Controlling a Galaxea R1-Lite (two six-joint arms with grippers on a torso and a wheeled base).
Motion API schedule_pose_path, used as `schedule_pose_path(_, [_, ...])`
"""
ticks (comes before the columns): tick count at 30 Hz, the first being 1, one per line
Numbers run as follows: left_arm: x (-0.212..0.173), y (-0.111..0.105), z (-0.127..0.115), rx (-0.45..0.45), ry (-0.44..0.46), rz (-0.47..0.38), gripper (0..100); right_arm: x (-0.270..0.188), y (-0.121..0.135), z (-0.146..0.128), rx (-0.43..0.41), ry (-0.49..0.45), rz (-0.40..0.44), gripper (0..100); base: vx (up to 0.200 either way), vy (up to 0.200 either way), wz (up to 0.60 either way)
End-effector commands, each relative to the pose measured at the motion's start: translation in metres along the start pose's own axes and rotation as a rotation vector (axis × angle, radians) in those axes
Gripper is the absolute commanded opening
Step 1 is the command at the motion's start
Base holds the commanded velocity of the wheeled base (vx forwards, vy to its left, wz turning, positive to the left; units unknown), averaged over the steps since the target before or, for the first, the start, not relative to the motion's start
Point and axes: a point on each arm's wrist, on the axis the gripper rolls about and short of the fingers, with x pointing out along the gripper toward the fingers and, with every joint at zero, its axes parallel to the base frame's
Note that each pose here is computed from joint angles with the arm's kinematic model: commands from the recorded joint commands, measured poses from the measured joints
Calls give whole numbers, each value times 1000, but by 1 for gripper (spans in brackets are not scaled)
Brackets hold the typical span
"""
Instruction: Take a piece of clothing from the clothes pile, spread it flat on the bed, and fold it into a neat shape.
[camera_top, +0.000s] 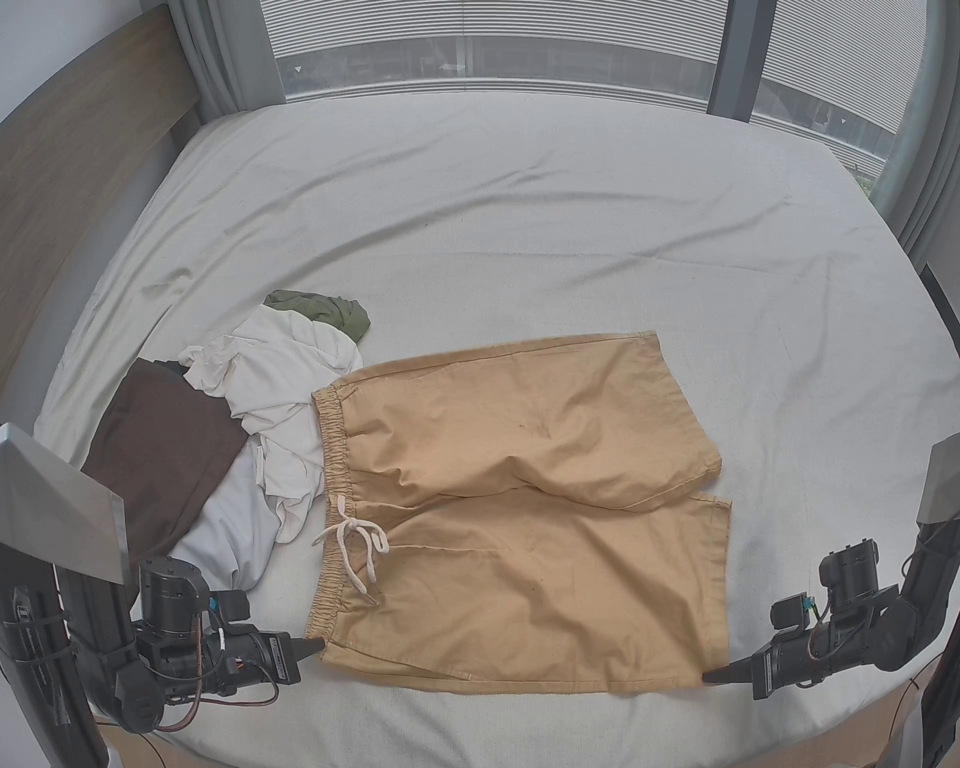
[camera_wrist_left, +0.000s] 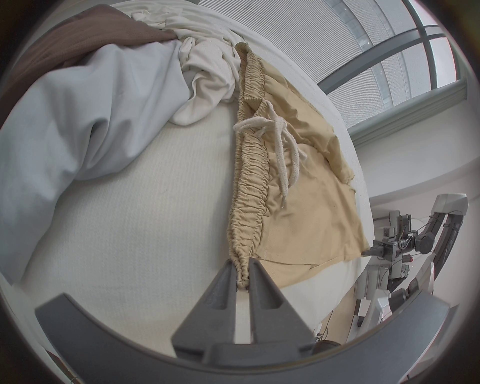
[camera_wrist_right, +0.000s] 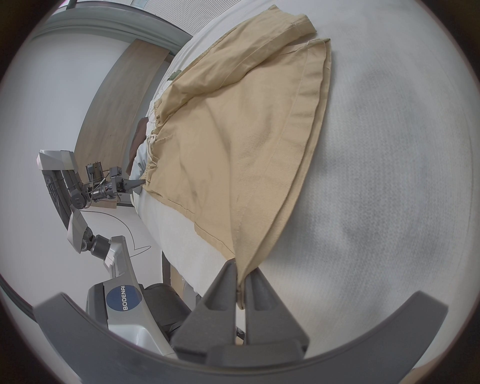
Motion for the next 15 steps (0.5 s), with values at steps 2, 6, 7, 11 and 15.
schedule_pose_path(2, [-4,3,-7,15,48,25,0,1,2,-5,1,26,6,0,0,0,0])
schedule_pose_path(6, [-6,5,-5,29,34,26,0,1,2,-6,-5,29,6,0,0,0,0])
schedule_pose_path(7, [-6,5,-4,31,27,23,0,1,2,-5,-7,23,5,0,0,0,0])
schedule_pose_path(11, [-6,0,7,70,-78,-25,0,-4,4,6,-48,-41,3,0,0,0,0])
schedule_pose_path(15, [-8,-9,15,79,-140,-64,0,-16,12,19,-106,-125,3,0,0,0,0])
